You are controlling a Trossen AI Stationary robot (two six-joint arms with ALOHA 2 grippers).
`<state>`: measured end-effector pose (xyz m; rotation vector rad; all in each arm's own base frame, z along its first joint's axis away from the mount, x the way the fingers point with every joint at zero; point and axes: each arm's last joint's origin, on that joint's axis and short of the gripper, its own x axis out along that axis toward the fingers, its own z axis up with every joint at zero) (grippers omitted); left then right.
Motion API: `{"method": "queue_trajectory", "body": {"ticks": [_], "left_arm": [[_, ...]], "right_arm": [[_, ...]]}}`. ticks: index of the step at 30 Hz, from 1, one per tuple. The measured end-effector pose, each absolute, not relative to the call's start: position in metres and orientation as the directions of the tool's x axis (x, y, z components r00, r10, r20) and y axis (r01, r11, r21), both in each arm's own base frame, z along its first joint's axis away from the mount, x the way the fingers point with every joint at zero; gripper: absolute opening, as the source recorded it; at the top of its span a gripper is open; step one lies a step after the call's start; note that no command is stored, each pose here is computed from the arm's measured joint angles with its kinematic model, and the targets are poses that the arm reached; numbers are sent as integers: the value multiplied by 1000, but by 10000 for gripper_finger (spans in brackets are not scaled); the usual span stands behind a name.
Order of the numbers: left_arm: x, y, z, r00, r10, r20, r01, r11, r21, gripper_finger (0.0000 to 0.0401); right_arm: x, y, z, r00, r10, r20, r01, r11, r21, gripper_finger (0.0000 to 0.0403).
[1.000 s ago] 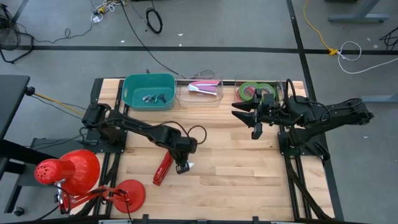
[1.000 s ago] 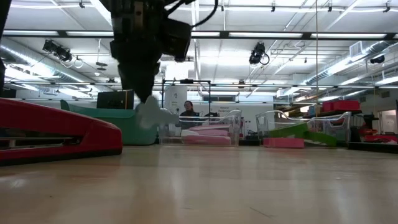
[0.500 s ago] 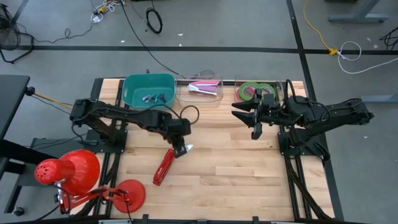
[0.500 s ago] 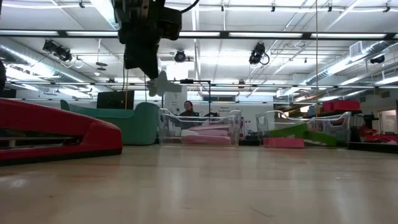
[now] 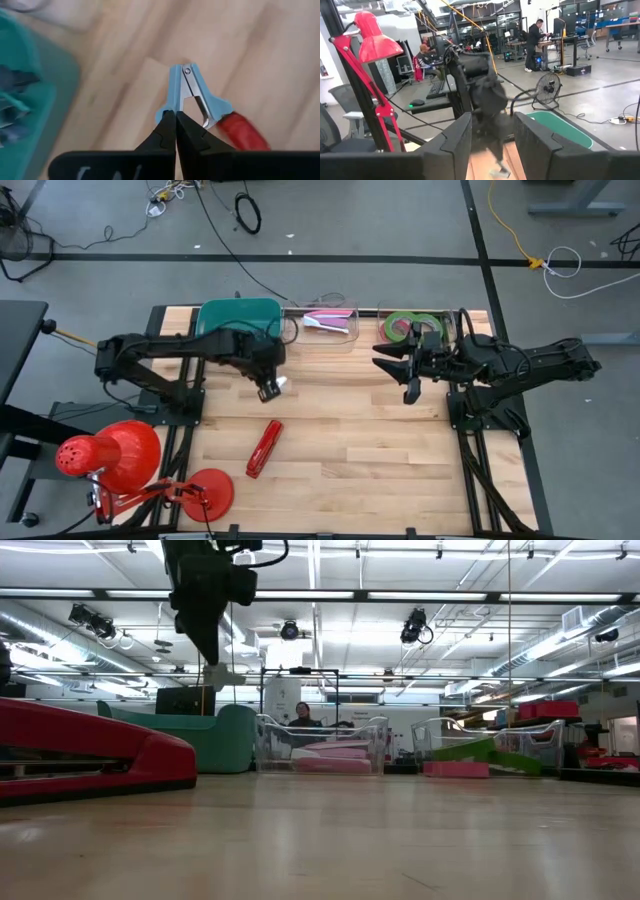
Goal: Pick and place Stapler, Stapler remover, tape
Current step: Put the blue staple remover into the blue bin
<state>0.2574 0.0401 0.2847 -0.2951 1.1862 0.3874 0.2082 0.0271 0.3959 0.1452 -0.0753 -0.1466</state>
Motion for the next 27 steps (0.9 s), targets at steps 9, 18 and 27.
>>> {"method": "queue_trajectory", "body": {"ticks": [9,18,27], "left_arm": [[238,87,286,247,205,-947,-508,860,54,0],[220,123,290,232,249,-940,-543,835,88,0],[190,153,299,219,312,-925,-634,766,108,0]], "right_arm": [[208,26,394,981,-192,41,185,974,128,146],[208,25,394,978,-205,40,198,972,130,146],[208,24,393,966,-256,35,250,959,132,146]]}}
